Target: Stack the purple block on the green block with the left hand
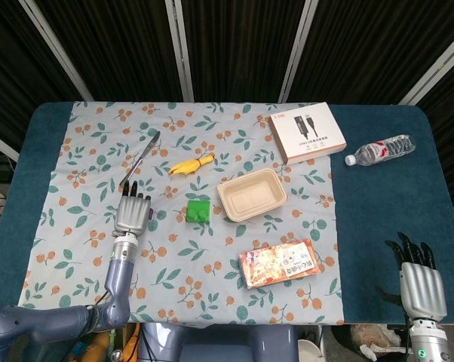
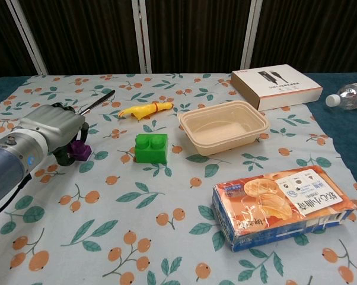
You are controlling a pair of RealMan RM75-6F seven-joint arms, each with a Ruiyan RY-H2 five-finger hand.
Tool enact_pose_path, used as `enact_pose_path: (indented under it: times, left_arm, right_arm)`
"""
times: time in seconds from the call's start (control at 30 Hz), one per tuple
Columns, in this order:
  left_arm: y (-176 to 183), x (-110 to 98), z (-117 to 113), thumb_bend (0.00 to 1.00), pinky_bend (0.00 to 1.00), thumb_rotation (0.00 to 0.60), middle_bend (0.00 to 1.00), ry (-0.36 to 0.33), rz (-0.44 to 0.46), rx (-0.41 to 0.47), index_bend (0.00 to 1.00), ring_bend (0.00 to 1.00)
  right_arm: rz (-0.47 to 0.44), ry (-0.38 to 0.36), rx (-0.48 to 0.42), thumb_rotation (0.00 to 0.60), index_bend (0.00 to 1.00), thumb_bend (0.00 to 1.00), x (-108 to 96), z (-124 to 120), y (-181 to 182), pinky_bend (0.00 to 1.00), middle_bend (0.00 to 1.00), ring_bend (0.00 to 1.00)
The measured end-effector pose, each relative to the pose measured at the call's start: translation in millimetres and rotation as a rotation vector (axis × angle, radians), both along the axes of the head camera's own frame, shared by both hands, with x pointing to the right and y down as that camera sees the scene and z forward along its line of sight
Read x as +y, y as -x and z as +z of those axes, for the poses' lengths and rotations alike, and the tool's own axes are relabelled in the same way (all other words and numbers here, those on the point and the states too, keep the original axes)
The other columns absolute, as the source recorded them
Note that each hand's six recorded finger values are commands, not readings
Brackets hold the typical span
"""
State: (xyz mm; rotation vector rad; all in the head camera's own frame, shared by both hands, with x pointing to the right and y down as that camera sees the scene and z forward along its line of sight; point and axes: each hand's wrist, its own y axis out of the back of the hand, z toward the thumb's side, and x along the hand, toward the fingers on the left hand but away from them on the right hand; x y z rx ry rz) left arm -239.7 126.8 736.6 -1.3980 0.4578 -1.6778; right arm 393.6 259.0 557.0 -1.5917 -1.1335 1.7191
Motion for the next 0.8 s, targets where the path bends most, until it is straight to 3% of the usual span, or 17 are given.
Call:
enact_pose_path:
  times: [0.8]
  left_arm:
    - [0.2, 0.7, 0.0, 0.37, 0.01, 0.600, 0.37, -0.010, 0.010, -0.026, 0.44, 0.08]
  right_arm:
    - [0.002, -0.001, -0.001, 0.600, 0.21, 0.15, 0.0, -0.5, -1.3, 0.00, 0.10, 0.15]
